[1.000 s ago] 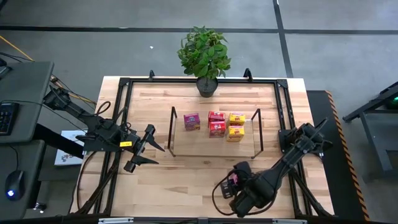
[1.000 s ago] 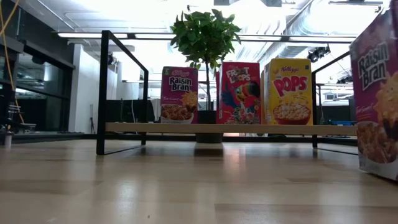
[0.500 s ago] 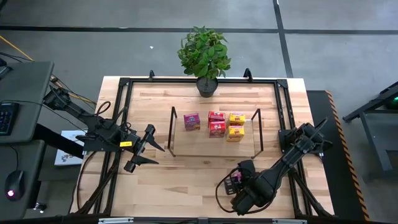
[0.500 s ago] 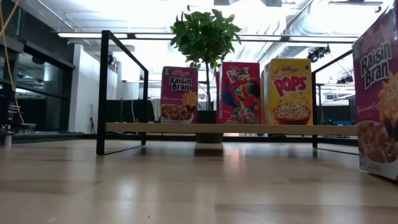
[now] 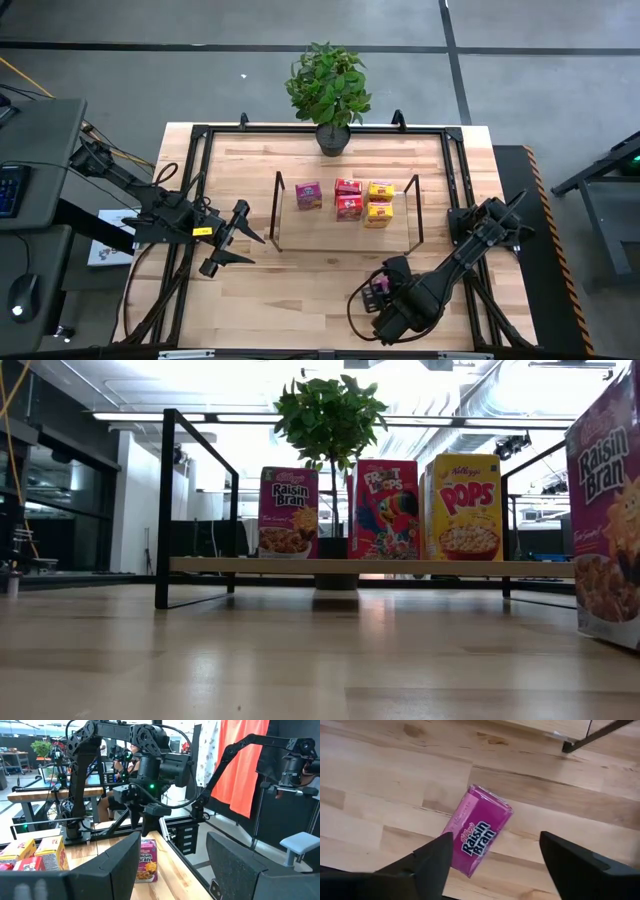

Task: Stack cereal on shelf
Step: Put the purple cereal box on the shelf aligned with the other purple cereal box

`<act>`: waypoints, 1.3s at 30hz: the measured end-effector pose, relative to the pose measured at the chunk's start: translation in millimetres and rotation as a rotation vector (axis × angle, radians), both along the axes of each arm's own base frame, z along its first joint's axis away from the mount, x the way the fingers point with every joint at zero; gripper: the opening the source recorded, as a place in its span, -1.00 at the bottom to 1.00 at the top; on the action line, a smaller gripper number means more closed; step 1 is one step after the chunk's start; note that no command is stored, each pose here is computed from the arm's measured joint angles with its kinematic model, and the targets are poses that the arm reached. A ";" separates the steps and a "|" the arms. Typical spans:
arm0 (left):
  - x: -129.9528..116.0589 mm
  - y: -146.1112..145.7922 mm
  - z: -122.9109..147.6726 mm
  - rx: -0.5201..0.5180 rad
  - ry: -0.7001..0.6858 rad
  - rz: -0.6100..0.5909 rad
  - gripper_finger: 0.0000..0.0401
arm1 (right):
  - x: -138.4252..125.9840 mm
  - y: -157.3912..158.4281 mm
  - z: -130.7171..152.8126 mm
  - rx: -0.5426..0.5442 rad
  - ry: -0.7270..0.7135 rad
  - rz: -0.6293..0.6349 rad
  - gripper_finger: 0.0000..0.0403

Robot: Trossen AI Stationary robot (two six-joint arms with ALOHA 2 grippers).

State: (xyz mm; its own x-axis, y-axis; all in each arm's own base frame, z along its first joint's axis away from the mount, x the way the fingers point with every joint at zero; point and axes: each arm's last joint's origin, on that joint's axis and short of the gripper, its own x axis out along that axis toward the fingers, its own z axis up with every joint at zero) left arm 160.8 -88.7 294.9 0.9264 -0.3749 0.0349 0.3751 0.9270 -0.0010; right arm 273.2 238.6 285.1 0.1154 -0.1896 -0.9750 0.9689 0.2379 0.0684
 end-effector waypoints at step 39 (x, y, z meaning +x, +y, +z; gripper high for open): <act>0.0 0.0 0.1 -0.001 -0.001 0.000 0.09 | 7.3 1.7 -30.6 0.056 -0.080 -0.215 0.88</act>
State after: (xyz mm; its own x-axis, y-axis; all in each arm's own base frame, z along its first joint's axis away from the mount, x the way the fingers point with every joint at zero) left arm 160.7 -88.7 295.0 0.9263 -0.3751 0.0364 0.3755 0.9268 -0.0019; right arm 280.5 240.3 254.5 0.1560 -0.1641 -0.9740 0.9877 0.0200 0.1548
